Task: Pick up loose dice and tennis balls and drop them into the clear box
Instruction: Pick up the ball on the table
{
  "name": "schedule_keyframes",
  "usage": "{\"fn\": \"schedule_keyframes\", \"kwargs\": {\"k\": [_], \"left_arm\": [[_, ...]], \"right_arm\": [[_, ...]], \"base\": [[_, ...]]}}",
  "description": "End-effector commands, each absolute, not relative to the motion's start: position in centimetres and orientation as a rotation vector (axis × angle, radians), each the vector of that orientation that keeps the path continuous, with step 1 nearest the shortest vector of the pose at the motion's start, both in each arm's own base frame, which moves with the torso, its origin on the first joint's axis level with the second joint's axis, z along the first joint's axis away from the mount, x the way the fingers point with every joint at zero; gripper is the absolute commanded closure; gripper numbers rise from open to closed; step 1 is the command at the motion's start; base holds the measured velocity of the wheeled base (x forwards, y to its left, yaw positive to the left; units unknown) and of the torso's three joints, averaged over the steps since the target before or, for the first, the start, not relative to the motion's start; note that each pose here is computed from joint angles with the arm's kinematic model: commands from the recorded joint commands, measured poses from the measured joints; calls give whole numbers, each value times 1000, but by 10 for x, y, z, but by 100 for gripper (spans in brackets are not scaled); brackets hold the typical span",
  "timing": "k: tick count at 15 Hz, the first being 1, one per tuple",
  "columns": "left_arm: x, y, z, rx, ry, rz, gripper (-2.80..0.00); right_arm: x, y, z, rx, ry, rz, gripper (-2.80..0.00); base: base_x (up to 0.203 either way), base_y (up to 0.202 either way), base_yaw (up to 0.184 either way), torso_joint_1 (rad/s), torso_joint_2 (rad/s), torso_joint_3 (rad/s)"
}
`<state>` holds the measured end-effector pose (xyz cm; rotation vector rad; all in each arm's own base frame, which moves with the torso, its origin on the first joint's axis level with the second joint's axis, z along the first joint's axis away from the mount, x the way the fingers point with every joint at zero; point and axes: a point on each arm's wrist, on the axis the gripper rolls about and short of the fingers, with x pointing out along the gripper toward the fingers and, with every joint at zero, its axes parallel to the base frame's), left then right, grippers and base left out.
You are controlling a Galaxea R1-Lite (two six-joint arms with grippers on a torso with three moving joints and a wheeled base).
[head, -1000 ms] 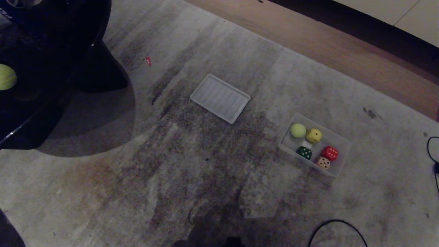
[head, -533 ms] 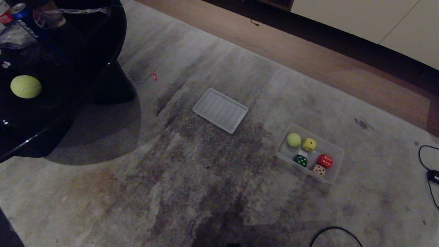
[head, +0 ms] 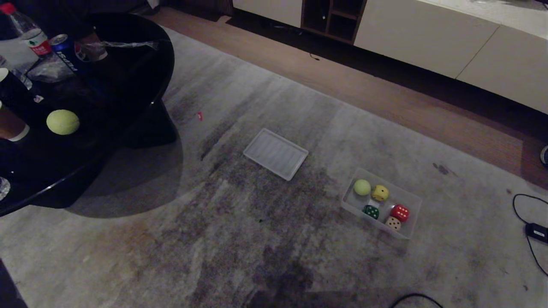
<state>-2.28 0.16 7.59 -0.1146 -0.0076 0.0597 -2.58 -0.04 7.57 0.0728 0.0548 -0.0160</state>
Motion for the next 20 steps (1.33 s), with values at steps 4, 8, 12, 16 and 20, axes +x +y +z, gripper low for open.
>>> {"fn": "schedule_keyframes", "kwargs": {"k": [4,8,12,16,20], "left_arm": [[-23,2,76,-115,-5,60,0],[-23,2,76,-115,-5,61,0],[-23,2,76,-115,-5,61,0],[-23,2,76,-115,-5,60,0],[-23,2,76,-115,-5,60,0]], "right_arm": [[-26,0,76,75,57,-16,0],[-26,0,76,73,57,-16,0],[-26,0,76,75,56,-16,0],[-26,0,76,73,58,-16,0],[-26,0,76,75,58,-16,0]], "base": [[0,0,0,1,6,204],[0,0,0,2,0,203],[0,0,0,5,3,205],[0,0,0,1,3,205],[0,0,0,2,0,204]]}}
